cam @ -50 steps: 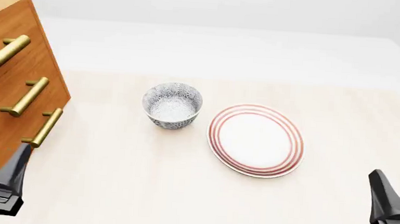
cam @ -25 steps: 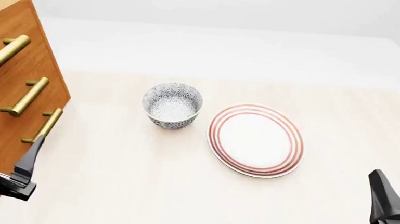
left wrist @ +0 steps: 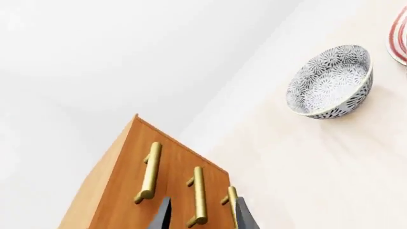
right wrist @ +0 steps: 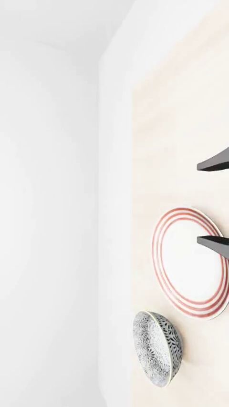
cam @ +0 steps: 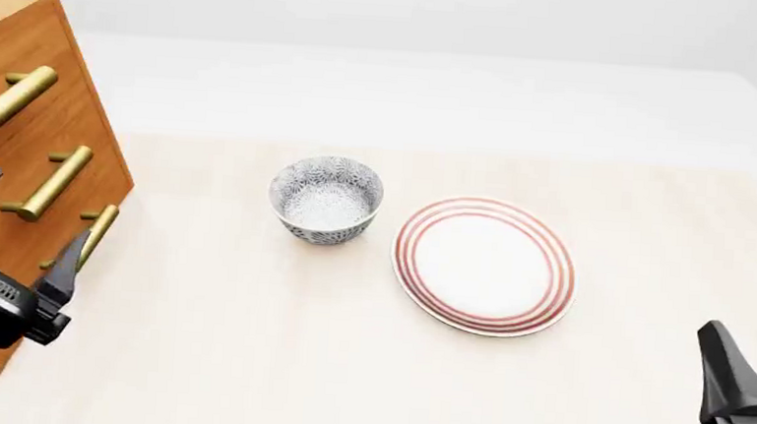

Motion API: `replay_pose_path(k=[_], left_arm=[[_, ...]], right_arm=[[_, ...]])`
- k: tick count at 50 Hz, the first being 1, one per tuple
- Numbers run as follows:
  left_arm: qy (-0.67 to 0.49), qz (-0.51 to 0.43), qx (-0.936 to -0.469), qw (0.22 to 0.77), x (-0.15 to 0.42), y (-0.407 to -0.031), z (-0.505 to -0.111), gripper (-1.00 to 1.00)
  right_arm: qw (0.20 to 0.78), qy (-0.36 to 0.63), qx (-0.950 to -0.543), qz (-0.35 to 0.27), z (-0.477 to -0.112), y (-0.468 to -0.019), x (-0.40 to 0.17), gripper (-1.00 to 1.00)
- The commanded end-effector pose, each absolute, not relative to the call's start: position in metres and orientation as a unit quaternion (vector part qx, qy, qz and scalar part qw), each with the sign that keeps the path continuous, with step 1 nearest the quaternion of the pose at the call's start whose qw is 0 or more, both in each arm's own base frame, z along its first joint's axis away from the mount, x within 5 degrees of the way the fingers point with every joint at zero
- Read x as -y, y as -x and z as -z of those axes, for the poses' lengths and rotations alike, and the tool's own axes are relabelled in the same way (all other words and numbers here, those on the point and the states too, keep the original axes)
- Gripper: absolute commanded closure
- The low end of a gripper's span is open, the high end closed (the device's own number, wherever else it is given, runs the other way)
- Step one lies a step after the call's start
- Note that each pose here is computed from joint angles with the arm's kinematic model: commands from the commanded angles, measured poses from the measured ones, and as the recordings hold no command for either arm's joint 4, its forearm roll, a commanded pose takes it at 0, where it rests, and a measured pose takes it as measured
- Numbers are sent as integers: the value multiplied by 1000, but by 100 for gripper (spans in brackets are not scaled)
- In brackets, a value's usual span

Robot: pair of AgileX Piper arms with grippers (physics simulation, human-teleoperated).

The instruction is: Open the top drawer of the cabinet.

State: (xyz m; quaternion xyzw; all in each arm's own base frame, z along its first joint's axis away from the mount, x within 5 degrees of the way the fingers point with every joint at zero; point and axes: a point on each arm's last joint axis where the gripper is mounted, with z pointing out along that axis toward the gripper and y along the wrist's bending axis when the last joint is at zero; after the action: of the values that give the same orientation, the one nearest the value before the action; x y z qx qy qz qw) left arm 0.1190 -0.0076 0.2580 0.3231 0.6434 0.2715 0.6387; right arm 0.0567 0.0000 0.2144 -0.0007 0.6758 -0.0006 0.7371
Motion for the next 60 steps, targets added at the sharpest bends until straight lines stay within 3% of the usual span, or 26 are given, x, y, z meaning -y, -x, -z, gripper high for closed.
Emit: replay_pose_path(k=[1, 41, 60], left_arm=[[-361, -321, -627, 611, 5, -129, -263, -100], [-413, -403, -586, 569, 0, -163, -283, -100], [-422, -436, -587, 536, -10, -176, -268, -100]], right_arm=[[737, 0, -676, 0, -214, -56, 0, -100], [737, 1, -676, 1, -214, -56, 0, -100], [737, 1, -676, 1, -214, -56, 0, -100]])
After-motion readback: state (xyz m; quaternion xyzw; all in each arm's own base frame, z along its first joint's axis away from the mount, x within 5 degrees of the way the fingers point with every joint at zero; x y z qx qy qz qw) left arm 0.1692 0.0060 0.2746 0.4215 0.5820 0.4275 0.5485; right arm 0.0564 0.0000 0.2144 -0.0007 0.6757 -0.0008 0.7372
